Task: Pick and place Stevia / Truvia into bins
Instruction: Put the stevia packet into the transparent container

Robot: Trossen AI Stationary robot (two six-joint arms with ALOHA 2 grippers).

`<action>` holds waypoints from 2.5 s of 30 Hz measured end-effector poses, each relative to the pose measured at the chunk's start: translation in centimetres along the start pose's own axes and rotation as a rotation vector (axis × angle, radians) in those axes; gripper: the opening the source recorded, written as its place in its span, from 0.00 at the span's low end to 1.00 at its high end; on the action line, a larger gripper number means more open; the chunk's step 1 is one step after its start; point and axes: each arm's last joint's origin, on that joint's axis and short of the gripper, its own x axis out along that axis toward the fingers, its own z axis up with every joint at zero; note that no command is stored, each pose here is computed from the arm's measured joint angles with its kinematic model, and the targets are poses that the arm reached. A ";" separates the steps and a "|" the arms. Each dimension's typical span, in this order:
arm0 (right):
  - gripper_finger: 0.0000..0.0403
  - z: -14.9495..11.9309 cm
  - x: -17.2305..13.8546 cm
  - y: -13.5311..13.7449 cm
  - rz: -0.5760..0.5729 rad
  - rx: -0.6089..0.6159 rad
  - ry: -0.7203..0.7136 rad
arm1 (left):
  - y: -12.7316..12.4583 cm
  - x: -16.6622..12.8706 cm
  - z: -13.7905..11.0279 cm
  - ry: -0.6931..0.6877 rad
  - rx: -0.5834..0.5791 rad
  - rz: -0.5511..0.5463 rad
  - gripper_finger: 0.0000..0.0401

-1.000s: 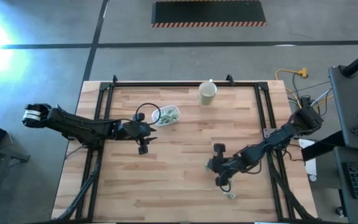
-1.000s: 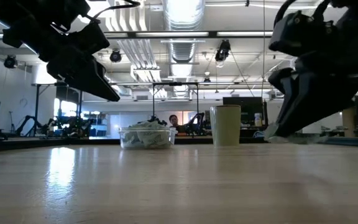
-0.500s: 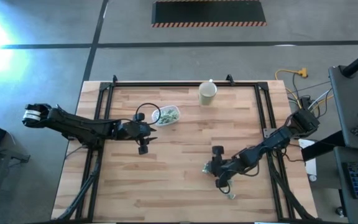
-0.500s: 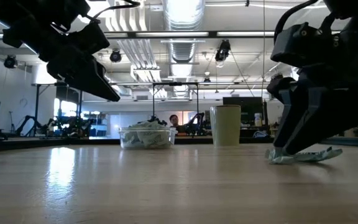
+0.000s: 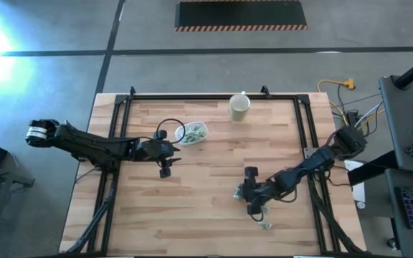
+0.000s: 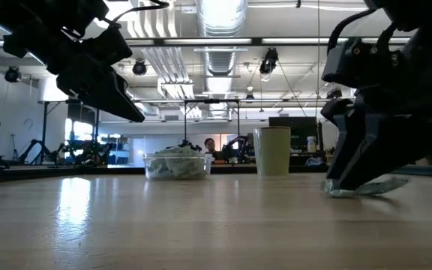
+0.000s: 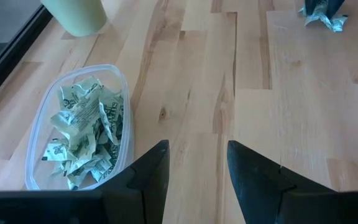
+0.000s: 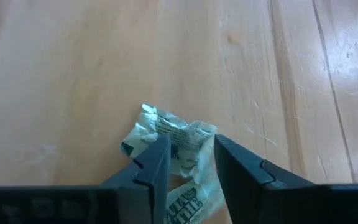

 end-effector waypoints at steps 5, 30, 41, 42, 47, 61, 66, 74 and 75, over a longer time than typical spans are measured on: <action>0.29 -0.3 0.7 -0.2 -0.014 -0.002 0.020 | 0.0 0.0 0.0 0.000 0.000 0.000 0.36; 0.05 4.7 0.0 -1.5 -0.233 -0.216 -0.120 | 0.0 0.0 0.0 0.000 0.000 0.000 0.36; 0.04 10.5 1.0 -10.9 -0.412 -0.086 -0.173 | 0.0 0.0 0.0 0.002 0.001 0.000 0.36; 0.04 10.9 1.1 -11.9 -0.398 -0.071 -0.190 | 0.0 0.0 0.0 0.002 0.001 0.000 0.36; 0.04 11.9 1.8 -16.8 -0.304 0.007 -0.282 | 0.0 0.0 -0.1 0.009 0.003 0.001 0.36; 0.04 13.0 7.2 -22.9 -0.216 0.141 -0.410 | 0.0 0.0 0.0 0.001 0.029 0.001 0.36; 0.04 14.1 9.8 -23.2 -0.169 0.122 -0.325 | 0.0 0.0 -0.1 0.008 0.031 0.001 0.36; 0.04 14.1 10.9 -24.9 -0.141 0.235 -0.120 | 0.0 -0.1 -0.1 0.015 0.034 -0.001 0.36; 0.04 14.0 10.9 -25.0 -0.142 0.244 -0.119 | 0.0 -0.1 -0.1 0.016 0.034 -0.001 0.36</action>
